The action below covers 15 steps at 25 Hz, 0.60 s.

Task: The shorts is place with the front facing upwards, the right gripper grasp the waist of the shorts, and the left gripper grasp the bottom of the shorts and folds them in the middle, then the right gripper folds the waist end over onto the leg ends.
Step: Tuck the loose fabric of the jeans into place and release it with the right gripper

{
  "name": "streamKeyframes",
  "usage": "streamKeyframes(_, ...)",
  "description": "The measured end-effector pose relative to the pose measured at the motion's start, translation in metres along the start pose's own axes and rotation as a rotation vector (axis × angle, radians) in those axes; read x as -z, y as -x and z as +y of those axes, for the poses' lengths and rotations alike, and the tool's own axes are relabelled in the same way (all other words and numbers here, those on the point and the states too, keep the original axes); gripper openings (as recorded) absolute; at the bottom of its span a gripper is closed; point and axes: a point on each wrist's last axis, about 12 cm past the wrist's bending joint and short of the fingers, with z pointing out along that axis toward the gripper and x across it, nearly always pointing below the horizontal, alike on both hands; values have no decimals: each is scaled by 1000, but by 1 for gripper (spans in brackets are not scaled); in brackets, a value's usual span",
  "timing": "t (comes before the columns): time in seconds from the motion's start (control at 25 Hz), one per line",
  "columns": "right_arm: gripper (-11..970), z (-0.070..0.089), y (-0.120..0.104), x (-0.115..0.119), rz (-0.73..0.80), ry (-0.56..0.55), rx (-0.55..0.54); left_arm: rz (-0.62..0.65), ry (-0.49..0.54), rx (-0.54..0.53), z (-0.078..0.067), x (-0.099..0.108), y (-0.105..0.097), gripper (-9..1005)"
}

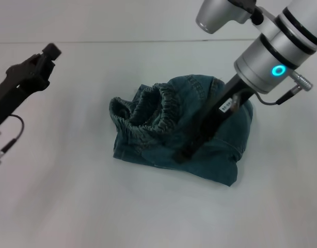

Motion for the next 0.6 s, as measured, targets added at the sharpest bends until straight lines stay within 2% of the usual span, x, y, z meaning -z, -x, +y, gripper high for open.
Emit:
streamKeyframes(0.16, 945, 0, 4, -2, -8, -10, -1, 130, -183, -20, -2, 11, 32, 11)
streamKeyframes(0.32, 944, -2, 6, -4, -18, -26, -8, 242, -376, -43, -12, 34, 64, 12)
streamKeyframes(0.48, 944, -4, 7, -4, -30, -42, -14, 363, -420, -51, -13, 50, 76, 13)
streamKeyframes(0.6, 944, -7, 8, -6, -33, -50, -27, 508, -426, 18, -12, 49, 76, 14)
